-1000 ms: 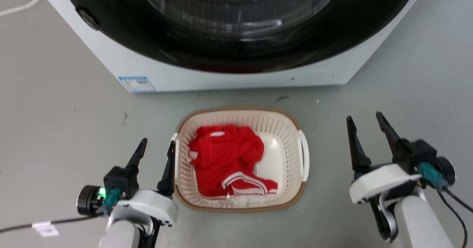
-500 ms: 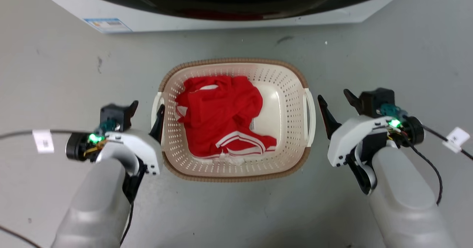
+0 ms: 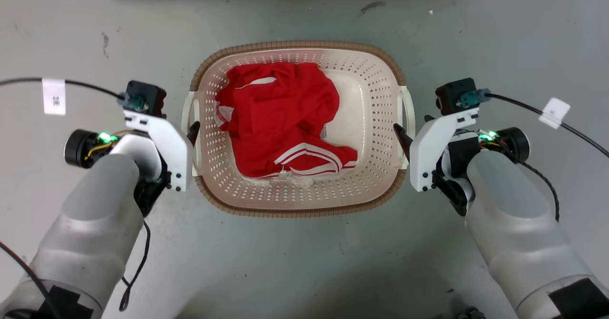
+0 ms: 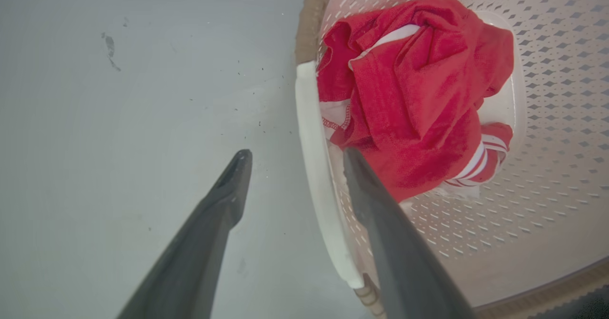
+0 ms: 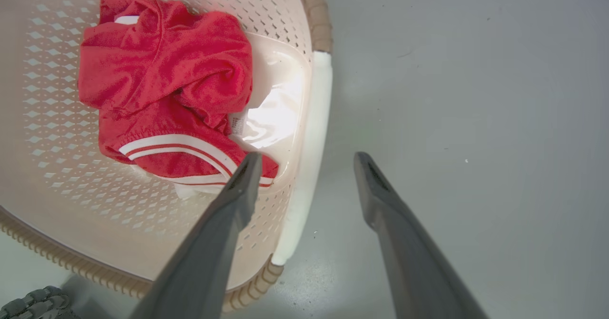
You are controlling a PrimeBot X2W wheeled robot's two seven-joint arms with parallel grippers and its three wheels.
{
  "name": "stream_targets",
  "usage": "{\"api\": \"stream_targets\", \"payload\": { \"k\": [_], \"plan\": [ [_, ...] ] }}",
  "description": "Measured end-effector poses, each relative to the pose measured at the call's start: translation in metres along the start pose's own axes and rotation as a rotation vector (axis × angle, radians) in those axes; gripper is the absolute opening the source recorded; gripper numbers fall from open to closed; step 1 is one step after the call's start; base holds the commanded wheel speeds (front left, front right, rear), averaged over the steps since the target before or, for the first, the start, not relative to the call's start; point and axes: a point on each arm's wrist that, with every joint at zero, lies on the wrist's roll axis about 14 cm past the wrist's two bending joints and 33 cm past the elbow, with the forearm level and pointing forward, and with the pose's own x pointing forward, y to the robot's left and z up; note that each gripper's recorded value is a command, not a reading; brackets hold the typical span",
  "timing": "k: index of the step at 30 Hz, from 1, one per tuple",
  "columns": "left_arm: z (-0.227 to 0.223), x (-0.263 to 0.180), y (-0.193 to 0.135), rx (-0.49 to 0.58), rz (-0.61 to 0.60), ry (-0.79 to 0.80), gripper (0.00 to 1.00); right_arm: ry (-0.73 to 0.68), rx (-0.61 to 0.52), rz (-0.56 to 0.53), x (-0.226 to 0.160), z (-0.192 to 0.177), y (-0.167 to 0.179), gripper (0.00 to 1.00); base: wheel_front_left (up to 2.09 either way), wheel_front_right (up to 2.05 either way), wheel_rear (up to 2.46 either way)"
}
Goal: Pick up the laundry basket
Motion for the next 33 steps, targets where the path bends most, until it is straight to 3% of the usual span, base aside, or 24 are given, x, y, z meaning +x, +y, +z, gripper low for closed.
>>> {"api": "stream_targets", "payload": {
  "k": [13,24,25,26,27,33],
  "plan": [
    [-0.019,0.013,-0.001,0.015,-0.054,0.156,1.00,0.223,-0.017,0.036,0.030,-0.029,0.009,1.00,0.00,0.00,0.00],
    [-0.030,0.020,0.000,0.027,-0.067,0.205,1.00,0.251,-0.025,0.038,0.043,-0.032,0.008,1.00,0.00,0.00,0.00],
    [-0.032,0.020,-0.001,0.023,-0.069,0.211,0.95,0.252,-0.026,0.038,0.043,-0.032,0.009,1.00,0.00,0.00,0.00],
    [-0.034,0.020,-0.002,0.014,-0.073,0.221,0.44,0.255,-0.029,0.039,0.044,-0.033,0.009,0.55,0.00,0.00,0.00],
    [-0.036,0.020,-0.004,0.008,-0.077,0.226,0.00,0.258,-0.030,0.039,0.044,-0.034,0.009,0.00,0.00,0.00,0.00],
    [-0.038,0.020,-0.012,-0.007,-0.106,0.241,0.00,0.271,-0.039,0.041,0.044,-0.036,0.010,0.00,0.00,0.00,0.00]
  ]
}}
